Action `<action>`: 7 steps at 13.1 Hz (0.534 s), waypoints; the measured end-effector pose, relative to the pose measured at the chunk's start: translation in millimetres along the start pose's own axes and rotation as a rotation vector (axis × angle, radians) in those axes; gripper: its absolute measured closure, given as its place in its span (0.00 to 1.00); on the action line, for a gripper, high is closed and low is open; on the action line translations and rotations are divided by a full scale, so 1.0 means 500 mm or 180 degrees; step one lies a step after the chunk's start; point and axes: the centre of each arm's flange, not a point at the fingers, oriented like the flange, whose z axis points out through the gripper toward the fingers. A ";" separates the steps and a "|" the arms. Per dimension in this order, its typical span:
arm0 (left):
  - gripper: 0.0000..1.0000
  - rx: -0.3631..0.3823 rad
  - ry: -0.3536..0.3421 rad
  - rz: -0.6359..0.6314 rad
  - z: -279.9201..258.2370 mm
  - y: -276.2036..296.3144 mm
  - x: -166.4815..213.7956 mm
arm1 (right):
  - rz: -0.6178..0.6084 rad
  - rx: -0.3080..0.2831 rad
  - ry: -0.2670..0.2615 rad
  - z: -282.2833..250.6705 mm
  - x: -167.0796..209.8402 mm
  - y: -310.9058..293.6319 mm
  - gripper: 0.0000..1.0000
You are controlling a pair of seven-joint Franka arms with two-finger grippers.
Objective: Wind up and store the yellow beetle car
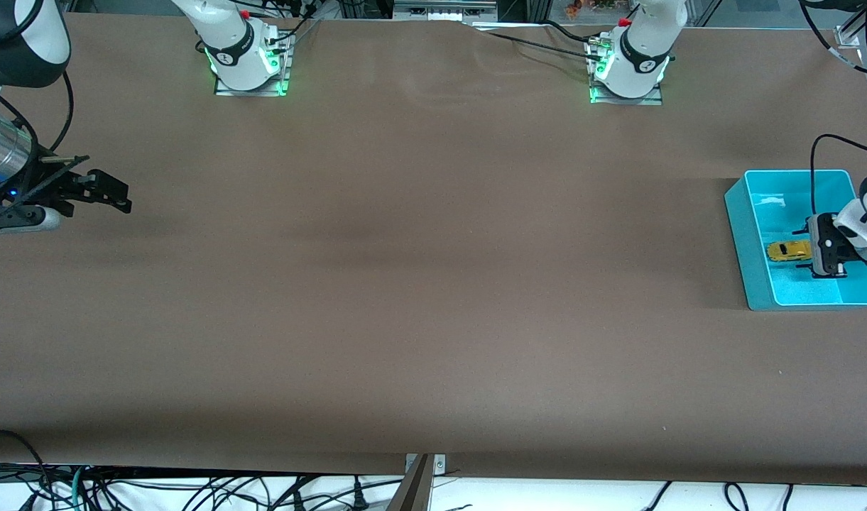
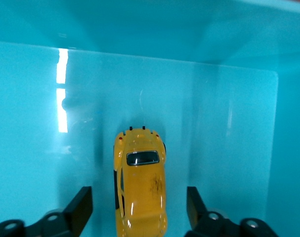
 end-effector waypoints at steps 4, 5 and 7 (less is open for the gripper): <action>0.00 -0.0004 0.0004 -0.0275 -0.151 0.022 0.036 | -0.0007 -0.0004 0.0004 -0.047 -0.005 -0.003 0.00; 0.00 -0.0027 0.0008 -0.0420 -0.185 0.025 0.063 | -0.0008 -0.0005 0.0023 -0.059 -0.005 -0.004 0.00; 0.00 -0.0104 0.0116 -0.0840 -0.251 0.037 0.130 | -0.0007 -0.0005 0.0045 -0.069 -0.004 -0.004 0.00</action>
